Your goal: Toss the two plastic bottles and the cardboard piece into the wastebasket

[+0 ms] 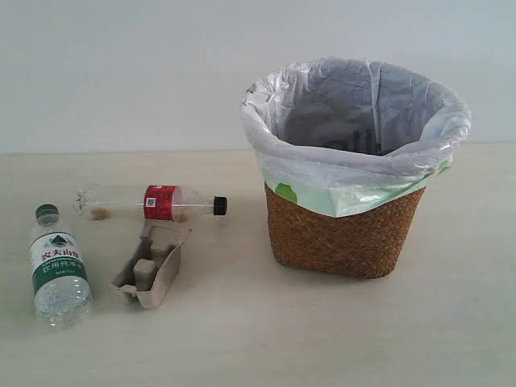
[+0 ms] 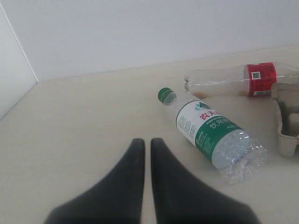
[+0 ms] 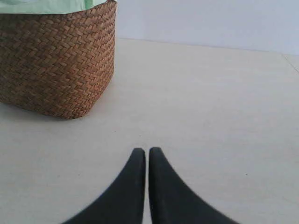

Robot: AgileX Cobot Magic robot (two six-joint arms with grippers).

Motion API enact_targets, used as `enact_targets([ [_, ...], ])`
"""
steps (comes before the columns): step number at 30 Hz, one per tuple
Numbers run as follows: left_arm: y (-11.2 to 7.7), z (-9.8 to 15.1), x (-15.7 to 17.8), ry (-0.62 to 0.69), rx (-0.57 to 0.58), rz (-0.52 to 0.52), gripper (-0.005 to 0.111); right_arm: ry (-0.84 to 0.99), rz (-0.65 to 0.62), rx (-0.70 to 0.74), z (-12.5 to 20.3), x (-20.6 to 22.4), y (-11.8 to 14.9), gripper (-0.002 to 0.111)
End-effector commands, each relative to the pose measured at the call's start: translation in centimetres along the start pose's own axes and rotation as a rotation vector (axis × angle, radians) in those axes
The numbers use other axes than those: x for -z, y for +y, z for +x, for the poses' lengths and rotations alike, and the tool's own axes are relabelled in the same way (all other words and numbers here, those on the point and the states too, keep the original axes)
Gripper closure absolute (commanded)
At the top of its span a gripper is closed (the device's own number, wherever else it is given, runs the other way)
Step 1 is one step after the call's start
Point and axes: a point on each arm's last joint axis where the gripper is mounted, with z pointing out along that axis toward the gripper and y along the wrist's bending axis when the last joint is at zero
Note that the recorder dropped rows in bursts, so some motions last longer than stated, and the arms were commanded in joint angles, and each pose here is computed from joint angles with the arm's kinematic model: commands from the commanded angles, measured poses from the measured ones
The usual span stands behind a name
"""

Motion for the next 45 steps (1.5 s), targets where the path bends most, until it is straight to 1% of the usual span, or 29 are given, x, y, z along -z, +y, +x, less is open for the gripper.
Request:
enact_targets([
  [1, 0.0, 0.1, 0.0, 0.0, 0.016, -0.001, 0.103, -0.012, 0.005, -0.002, -0.1, 0.0, 0.0, 0.108],
  [14, 0.0, 0.1, 0.0, 0.0, 0.014, 0.0, 0.103, -0.012, 0.005, -0.001, -0.1, 0.0, 0.0, 0.108],
  [15, 0.0, 0.0, 0.0, -0.004, -0.027, -0.006, 0.103, -0.012, 0.005, -0.001, -0.1, 0.0, 0.0, 0.108],
  [16, 0.1, -0.3, 0.0, -0.037, -0.123, -0.021, 0.103, -0.012, 0.005, -0.001, -0.1, 0.0, 0.0, 0.108],
  [17, 0.2, -0.6, 0.0, -0.078, -0.133, -0.025, 0.103, -0.012, 0.005, -0.001, -0.1, 0.0, 0.0, 0.108],
  [18, 0.1, -1.1, 0.1, -0.125, -0.089, -0.022, 0.103, -0.012, 0.005, -0.001, -0.1, 0.0, 0.0, 0.108],
  [20, 0.0, -1.6, 0.1, -0.184, 0.1, 0.002, 0.103, -0.012, 0.005, -0.001, -0.1, 0.0, 0.0, 0.108],
  [21, 0.1, -1.9, 0.2, -0.219, 0.172, 0.009, 0.103, -0.012, 0.005, -0.001, -0.1, 0.0, 0.0, 0.108],
  [22, 0.1, -2.2, 0.3, -0.252, 0.203, 0.009, 0.103, -0.012, 0.005, -0.001, -0.1, 0.0, 0.0, 0.108],
  [23, 0.4, -3.1, 0.6, -0.36, 0.322, 0.006, 0.103, -0.012, 0.005, -0.001, -0.1, 0.0, 0.0, 0.108],
  [25, 0.8, -3.8, 0.9, -0.454, 0.458, 0.006, 0.103, -0.012, 0.005, -0.001, -0.1, 0.0, 0.0, 0.108],
  [27, 1.2, -4.4, 1.3, -0.544, 0.572, 0.016, 0.103, -0.012, 0.005, -0.001, -0.1, 0.0, 0.0, 0.108],
  [29, 1.7, -5.3, 1.9, -0.679, 0.672, 0.031, 0.103, -0.012, 0.005, -0.001, -0.1, 0.0, 0.0, 0.108],
  [31, 1.8, -5.7, 2.3, -0.75, 0.744, 0.069, 0.103, -0.012, 0.005, -0.001, -0.1, 0.0, 0.0, 0.108],
  [32, 1.8, -6.3, 2.6, -0.767, 0.771, 0.088, 0.103, -0.012, 0.005, -0.001, -0.1, 0.0, 0.0, 0.108],
  [33, 1.9, -7.9, 3.4, -0.789, 0.753, 0.113, 0.103, -0.012, 0.005, -0.001, -0.1, 0.0, 0.0, 0.108],
  [34, 1.9, -8.9, 3.5, -0.781, 0.717, 0.118, 0.103, -0.012, 0.005, -0.001, -0.1, 0.0, 0.0, 0.108],
  [36, 1.9, -10.7, 3.7, -0.739, 0.652, 0.118, 0.103, -0.012, 0.005, -0.001, -0.1, 0.0, 0.0, 0.108],
  [37, 2.0, -11.9, 3.7, -0.71, 0.637, 0.116, 0.103, -0.012, 0.005, -0.001, -0.1, 0.0, 0.0, 0.108],
  [41, 2.6, -16.4, 3.0, -0.612, 0.631, 0.107, 0.103, -0.012, 0.005, -0.001, -0.1, 0.0, 0.0, 0.108],
  [43, 3.0, -18.7, 2.2, -0.577, 0.6, 0.097, 0.097, -0.012, 0.005, -0.001, -0.1, 0.0, 0.0, 0.108],
  [45, 3.1, -20.3, 0.9, -0.515, 0.561, 0.082, 0.083, -0.012, 0.005, -0.001, -0.1, 0.0, 0.0, 0.108],
])
